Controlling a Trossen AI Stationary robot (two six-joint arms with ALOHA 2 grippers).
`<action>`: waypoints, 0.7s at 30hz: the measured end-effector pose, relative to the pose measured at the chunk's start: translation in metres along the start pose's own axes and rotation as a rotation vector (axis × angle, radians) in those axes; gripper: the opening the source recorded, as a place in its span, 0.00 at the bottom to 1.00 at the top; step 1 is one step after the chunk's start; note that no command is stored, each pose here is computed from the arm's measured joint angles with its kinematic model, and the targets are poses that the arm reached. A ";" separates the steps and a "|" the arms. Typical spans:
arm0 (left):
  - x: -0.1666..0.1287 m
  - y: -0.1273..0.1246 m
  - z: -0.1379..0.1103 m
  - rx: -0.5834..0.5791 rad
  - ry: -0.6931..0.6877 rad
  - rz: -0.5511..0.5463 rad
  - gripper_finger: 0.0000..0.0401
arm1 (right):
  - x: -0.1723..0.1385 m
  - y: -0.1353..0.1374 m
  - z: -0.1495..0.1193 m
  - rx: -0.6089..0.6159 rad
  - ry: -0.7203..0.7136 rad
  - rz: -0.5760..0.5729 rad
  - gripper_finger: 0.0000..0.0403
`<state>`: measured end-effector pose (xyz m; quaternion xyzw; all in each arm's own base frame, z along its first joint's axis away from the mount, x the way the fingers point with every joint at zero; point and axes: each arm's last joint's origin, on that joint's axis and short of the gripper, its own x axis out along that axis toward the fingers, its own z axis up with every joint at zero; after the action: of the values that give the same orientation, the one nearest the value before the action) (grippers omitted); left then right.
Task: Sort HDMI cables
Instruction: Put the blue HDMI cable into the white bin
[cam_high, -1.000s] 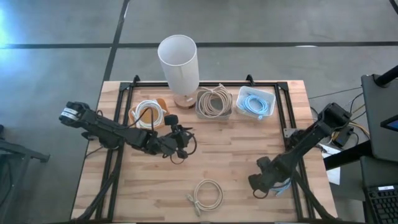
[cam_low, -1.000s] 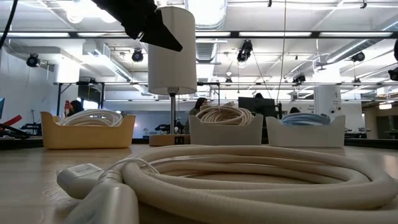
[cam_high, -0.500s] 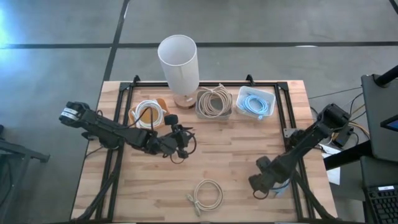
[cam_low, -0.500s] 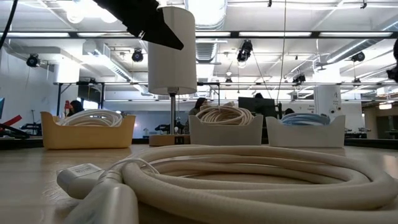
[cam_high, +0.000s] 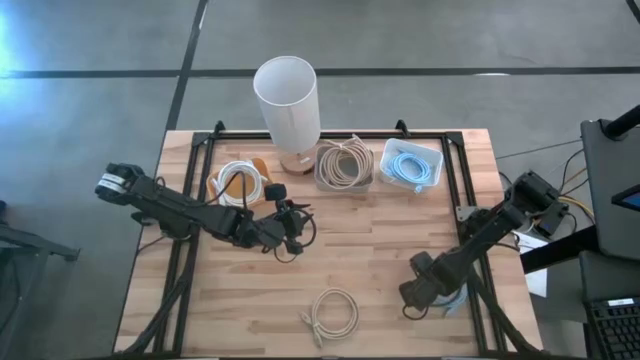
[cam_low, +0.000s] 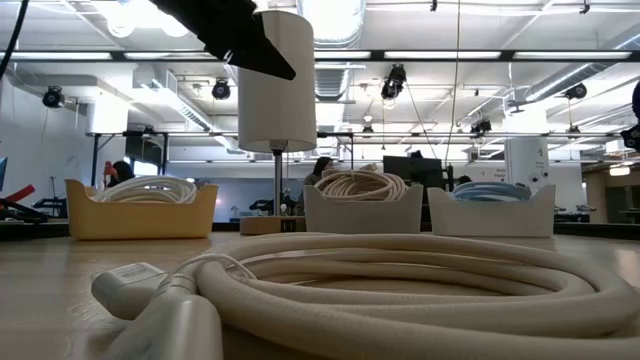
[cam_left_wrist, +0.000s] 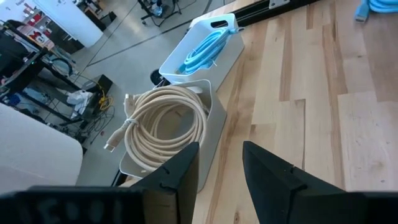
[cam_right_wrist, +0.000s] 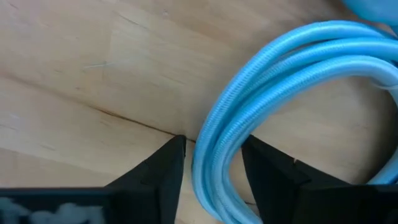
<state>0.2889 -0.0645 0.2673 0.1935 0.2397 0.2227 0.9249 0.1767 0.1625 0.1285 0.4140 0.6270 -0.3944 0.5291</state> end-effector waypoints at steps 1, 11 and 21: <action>0.000 0.000 0.000 0.000 0.000 0.000 0.34 | -0.002 0.000 0.001 -0.012 -0.001 0.010 0.37; 0.003 0.003 0.000 0.046 0.004 0.013 0.34 | -0.028 0.003 0.016 -0.144 -0.083 0.171 0.07; 0.005 0.006 -0.001 0.052 0.011 0.021 0.34 | -0.103 0.002 0.048 -0.334 -0.388 0.436 0.07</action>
<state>0.2905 -0.0571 0.2674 0.2189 0.2485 0.2270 0.9159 0.2049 0.1079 0.2238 0.3631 0.4673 -0.2354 0.7710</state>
